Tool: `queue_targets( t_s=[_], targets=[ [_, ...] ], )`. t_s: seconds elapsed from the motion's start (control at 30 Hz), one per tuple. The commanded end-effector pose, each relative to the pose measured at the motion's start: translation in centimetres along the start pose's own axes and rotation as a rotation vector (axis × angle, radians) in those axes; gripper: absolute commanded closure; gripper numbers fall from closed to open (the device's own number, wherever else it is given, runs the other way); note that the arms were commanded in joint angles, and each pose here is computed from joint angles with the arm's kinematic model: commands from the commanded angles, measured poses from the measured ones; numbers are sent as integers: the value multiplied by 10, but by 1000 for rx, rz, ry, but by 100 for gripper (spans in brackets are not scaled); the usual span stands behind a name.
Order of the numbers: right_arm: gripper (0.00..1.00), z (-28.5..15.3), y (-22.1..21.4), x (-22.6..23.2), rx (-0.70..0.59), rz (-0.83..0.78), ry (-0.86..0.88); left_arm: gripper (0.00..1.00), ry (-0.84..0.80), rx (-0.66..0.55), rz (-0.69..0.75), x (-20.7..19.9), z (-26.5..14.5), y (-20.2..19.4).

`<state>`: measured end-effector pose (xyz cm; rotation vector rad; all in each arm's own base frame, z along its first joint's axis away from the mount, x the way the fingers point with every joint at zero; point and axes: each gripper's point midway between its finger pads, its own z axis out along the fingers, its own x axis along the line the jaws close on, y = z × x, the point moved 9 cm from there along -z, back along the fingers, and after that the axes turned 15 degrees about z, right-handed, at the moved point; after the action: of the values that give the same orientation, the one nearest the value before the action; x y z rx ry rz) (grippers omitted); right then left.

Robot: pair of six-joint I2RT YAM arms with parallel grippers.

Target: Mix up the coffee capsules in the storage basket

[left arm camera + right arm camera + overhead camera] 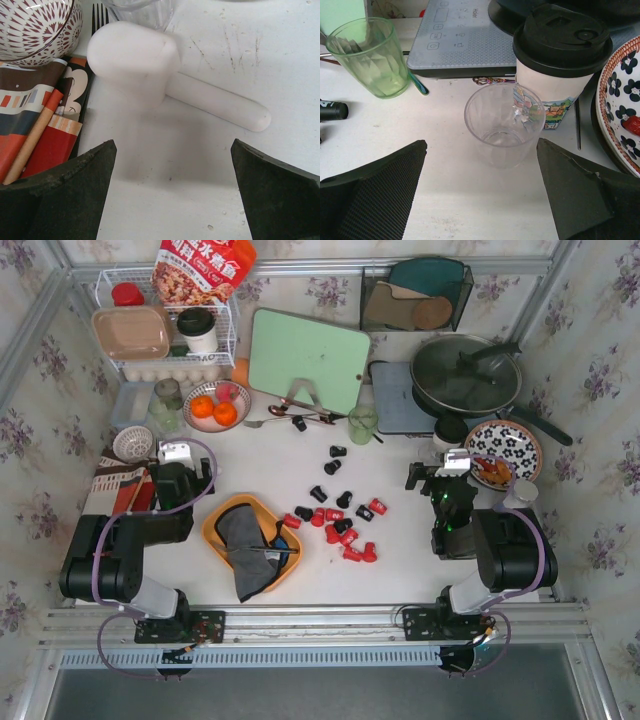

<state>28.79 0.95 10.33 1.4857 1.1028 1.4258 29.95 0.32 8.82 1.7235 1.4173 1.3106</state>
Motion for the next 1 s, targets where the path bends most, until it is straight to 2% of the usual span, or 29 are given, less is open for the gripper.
queue_targets(
  t_s=[0.0, 0.37, 0.63, 0.8, 0.83, 0.97],
  targets=[
    [0, 1, 5, 2, -25, -11, 15, 0, -2, -16, -13, 0, 0, 3],
    [0, 1, 5, 2, -24, -10, 19, 0, -1, -15, -13, 0, -1, 3],
    [0, -1, 6, -2, -56, 14, -40, 0, 7, -19, -17, 1, -1, 4],
    [0, -10, 22, 3, -90, 14, -44, 0, 11, -12, -1, 7, -12, 25],
    [0, -10, 24, 3, -72, 33, -69, 0, 13, 19, -6, 9, -16, 27],
    [0, -7, 38, 5, -24, 108, -163, 0, 27, 14, -50, 14, -32, 36]
  ],
)
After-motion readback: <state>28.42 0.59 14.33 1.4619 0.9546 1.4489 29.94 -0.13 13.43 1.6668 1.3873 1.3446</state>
